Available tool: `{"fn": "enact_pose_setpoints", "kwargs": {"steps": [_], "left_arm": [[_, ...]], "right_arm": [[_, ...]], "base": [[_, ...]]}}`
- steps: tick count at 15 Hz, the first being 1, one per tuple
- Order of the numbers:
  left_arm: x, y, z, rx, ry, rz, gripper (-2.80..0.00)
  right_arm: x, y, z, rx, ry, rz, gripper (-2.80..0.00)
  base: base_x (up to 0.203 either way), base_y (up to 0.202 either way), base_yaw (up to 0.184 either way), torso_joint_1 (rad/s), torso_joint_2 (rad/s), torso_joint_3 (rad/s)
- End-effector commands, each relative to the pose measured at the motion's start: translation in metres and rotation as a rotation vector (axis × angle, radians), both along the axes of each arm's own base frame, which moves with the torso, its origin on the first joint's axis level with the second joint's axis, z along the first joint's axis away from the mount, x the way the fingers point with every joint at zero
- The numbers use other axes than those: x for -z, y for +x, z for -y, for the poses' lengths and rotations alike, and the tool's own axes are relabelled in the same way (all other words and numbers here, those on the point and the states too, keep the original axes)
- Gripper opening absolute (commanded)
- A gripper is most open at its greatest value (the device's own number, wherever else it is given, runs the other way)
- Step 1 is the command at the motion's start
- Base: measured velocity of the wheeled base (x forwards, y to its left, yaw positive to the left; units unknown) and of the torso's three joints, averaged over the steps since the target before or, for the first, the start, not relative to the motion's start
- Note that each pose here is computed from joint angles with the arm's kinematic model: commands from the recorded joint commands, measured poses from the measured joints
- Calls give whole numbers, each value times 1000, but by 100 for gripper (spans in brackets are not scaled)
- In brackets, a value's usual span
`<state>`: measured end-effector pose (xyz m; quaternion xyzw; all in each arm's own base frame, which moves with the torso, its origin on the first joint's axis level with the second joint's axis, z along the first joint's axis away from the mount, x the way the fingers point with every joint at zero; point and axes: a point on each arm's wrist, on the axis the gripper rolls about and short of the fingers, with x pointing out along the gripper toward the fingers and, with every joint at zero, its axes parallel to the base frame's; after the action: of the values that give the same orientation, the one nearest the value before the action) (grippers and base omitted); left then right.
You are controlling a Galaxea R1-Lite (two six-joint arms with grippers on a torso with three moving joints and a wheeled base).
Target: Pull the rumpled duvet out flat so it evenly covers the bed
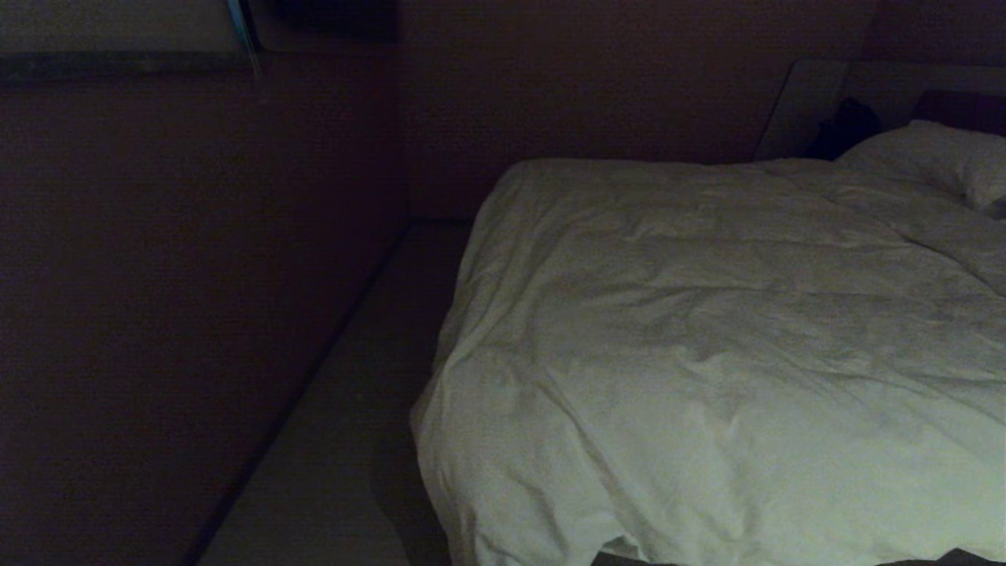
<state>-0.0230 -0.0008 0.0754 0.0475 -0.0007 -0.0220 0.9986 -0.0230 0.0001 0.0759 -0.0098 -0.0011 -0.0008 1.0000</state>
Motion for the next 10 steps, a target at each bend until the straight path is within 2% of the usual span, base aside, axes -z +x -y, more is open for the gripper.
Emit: {"fn": "enact_pose_setpoints", "kwargs": {"steps": [1,6,10], "left_arm": [[0,0,0,0,0,-2,-280],[0,0,0,0,0,-2,-280],[0,0,0,2,-4,-3,-280]], "right_arm": [[0,0,0,0,0,-1,-280],[0,0,0,0,0,-1,-280],[0,0,0,0,0,-1,-280]], "base": [[0,200,1,0,6,6],[0,184,-1,3,3,2],[0,21,1,1,0,1]]}}
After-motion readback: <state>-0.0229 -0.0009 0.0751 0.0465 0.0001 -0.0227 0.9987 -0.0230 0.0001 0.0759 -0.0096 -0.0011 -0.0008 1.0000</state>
